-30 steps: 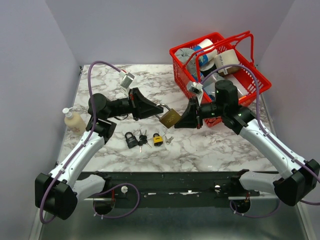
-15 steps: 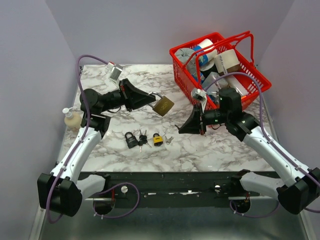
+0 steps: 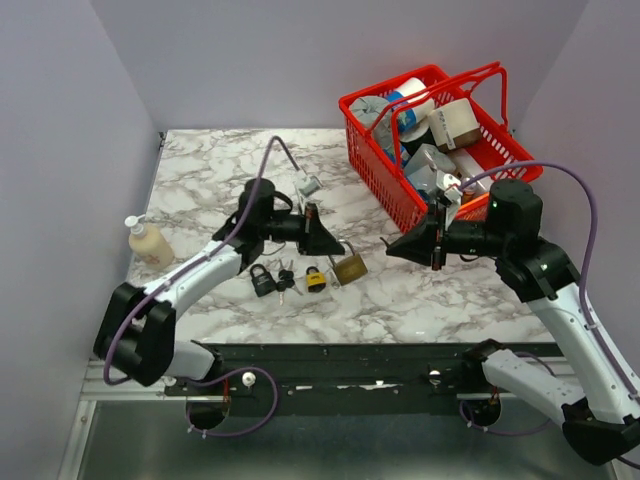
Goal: Lock with the key
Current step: Place the lock at the center of the board.
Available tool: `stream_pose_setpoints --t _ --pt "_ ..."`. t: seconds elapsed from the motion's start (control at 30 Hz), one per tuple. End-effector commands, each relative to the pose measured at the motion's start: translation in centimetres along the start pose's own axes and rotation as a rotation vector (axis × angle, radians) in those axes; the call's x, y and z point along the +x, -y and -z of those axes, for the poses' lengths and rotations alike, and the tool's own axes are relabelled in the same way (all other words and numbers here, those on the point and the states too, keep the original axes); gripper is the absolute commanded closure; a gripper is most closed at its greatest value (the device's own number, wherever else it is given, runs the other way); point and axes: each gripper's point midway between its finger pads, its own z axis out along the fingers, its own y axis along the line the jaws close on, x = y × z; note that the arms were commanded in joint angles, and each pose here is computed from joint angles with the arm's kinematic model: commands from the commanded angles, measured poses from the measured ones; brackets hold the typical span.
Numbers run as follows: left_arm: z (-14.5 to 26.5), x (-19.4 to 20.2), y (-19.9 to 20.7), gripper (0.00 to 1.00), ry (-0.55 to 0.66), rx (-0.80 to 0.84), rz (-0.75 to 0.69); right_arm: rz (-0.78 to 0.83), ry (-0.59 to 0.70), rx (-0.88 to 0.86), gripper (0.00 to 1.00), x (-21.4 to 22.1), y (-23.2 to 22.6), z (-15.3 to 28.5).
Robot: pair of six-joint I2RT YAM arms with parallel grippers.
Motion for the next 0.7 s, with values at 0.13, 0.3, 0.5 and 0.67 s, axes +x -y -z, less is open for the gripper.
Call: stream_pose_setpoints --t 0.13,0.3,0.5,0.67 --pt "-6.6 2.2 -3.3 1.00 -0.072 0.161 0.189 0.037 -0.052 0.098 0.99 1.1 1.5 0.7" --pt "-9.5 3.9 -8.2 1.00 -0.143 0.146 0.314 0.029 -0.062 0.090 0.99 1.5 1.4 0.7" --pt "-10.8 5.6 -12.0 1.00 -0.194 0.065 0.340 0.011 -0.099 0.117 0.99 3.0 1.8 0.9" --pt "-11.0 7.4 -14.0 1.00 -0.255 -0.005 0.349 0.009 -0.119 0.129 0.99 4.2 1.9 1.0"
